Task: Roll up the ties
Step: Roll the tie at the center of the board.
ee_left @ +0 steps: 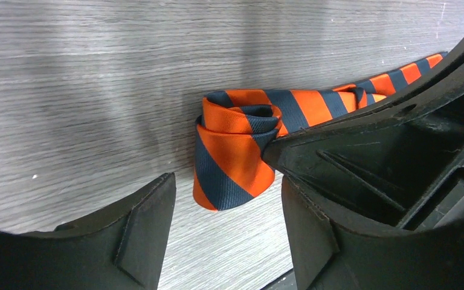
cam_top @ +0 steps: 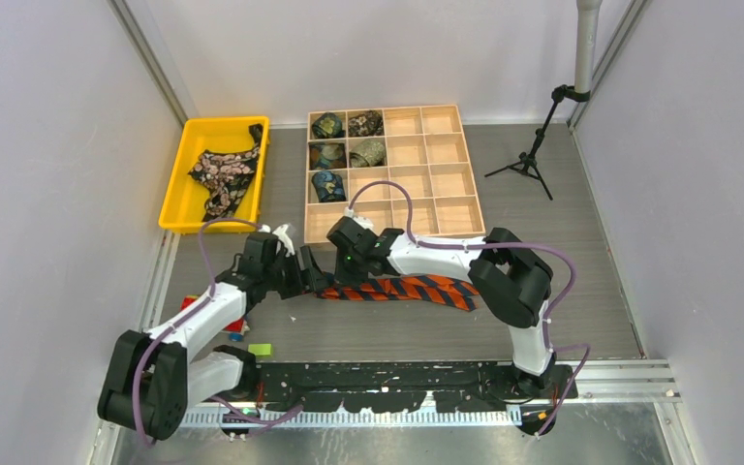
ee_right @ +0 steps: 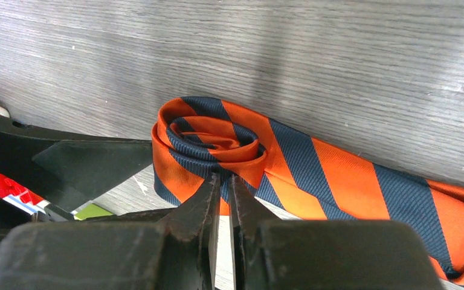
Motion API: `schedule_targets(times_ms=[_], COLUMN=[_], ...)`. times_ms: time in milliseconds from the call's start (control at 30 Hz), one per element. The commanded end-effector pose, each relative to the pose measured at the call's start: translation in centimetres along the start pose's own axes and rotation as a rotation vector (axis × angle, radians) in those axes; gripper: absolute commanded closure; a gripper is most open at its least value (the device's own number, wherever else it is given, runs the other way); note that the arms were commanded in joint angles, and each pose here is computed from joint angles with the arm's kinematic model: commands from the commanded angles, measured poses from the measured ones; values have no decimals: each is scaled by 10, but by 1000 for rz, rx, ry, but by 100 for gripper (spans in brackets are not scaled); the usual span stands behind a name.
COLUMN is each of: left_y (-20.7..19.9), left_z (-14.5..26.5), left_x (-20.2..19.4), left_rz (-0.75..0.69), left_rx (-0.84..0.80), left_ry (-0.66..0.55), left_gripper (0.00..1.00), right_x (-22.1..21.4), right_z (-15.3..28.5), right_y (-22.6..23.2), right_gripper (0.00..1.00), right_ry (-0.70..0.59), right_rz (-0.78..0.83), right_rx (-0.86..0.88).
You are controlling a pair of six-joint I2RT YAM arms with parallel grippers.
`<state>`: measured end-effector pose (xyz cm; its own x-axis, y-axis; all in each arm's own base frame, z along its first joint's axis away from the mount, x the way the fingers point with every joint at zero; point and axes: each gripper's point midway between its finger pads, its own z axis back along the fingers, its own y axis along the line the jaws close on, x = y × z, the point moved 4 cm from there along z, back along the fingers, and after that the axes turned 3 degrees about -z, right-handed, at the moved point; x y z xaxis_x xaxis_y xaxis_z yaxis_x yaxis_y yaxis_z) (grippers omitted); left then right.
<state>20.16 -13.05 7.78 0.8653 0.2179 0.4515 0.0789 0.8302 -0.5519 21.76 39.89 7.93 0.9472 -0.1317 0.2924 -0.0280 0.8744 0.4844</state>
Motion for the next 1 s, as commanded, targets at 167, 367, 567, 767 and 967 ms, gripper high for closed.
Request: schedule_targets(times_ms=[167, 367, 567, 767, 967], left_y=[-9, -9, -10, -9, -8], left_z=[-11, -19, -24, -25, -23], left_x=[4, 1, -1, -2, -3], left_rz=[14, 37, 46, 48, 26], left_rx=[-85, -107, -141, -142, -91], left_ry=[19, 41, 51, 52, 55], left_gripper=[39, 42, 49, 67, 76], right_x=[-4, -8, -10, -9, 7], right_z=[-12, -15, -16, -16, 0], right_y=[-23, -33, -36, -35, -13], right_gripper=[85, 85, 85, 85, 82], right_ry=[0, 7, 9, 9, -24], right_rz=[3, -14, -16, -21, -6], right_rx=[-47, -46, -48, -40, 14])
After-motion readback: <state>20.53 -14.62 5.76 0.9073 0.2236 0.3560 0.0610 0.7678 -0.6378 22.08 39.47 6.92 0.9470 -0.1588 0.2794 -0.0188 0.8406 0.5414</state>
